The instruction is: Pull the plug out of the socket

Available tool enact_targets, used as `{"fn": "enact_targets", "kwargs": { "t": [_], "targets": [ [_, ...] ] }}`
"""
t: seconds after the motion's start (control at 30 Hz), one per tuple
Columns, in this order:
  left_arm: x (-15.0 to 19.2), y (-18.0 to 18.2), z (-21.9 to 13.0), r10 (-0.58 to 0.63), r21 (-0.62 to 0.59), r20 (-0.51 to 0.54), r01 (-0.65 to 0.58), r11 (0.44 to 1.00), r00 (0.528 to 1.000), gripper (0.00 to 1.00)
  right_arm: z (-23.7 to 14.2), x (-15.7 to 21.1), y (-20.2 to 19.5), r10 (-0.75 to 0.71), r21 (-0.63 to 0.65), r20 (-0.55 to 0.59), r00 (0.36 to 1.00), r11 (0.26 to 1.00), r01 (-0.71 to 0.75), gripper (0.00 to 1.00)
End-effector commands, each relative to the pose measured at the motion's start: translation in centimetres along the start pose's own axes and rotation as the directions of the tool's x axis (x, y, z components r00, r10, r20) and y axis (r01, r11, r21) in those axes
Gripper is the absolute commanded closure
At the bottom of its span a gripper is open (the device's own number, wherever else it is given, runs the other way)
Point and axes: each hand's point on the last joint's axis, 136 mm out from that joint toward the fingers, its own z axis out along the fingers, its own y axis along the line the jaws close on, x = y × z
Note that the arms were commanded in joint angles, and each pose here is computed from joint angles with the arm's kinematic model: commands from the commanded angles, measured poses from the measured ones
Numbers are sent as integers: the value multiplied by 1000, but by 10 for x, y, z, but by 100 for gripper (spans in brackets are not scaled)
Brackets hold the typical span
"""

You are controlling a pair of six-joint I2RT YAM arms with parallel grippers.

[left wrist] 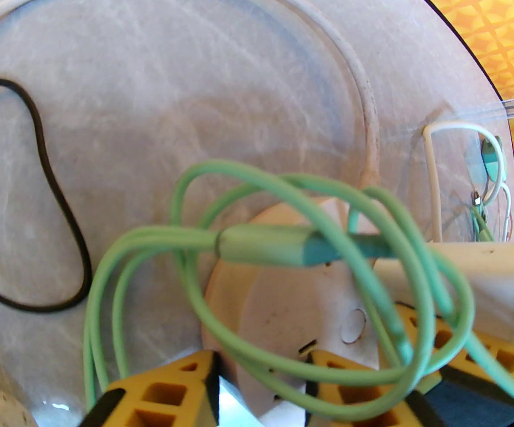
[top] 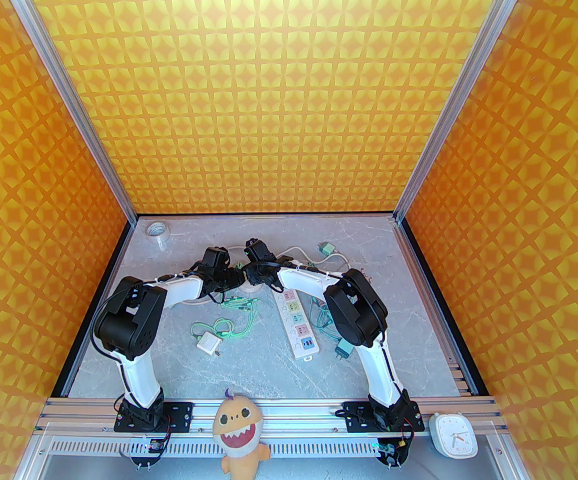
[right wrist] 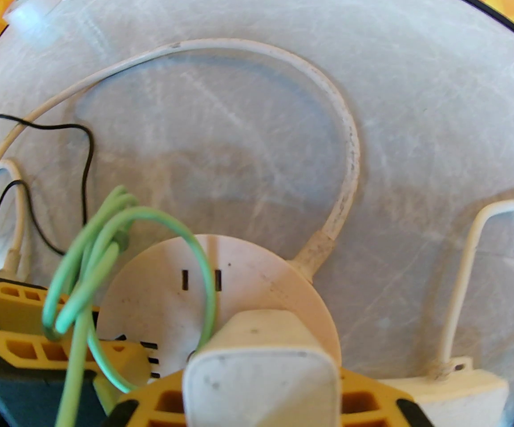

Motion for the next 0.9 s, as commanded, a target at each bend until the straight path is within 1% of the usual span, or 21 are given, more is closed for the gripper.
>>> {"fn": "enact_targets", "kwargs": {
  "t": [0.0, 0.27, 0.43, 0.47, 0.53, 0.67, 0.87],
  "targets": [
    [43, 45, 24, -36, -159, -127, 15, 987, 991, 69, 0, 12, 45, -114, -59, -41, 993, 992, 111, 87],
    [49, 42, 28, -15, -163, -149, -9, 987, 989, 69, 9, 21, 52, -179, -6, -84, 980, 984, 179, 87],
    [54, 44, 31, -13, -174, -169, -17, 985, 985, 69, 4, 17, 55, -171, -27, -75, 982, 985, 169, 87],
    [55, 45, 31, -14, -177, -171, -17, 984, 985, 69, 4, 16, 54, -154, -44, -73, 985, 988, 151, 88],
    [55, 46, 32, -17, -186, -177, -17, 982, 984, 69, 1, 11, 57, -90, -121, -68, 994, 989, 81, 88],
    [57, 48, 33, -19, -194, -187, -18, 981, 982, 69, -7, 0, 55, 6, -226, -60, 998, 974, -19, 88],
    [57, 48, 33, -18, -193, -187, -18, 981, 982, 70, -16, -14, 57, 116, -357, -80, 990, 924, -138, 88]
  ]
}}
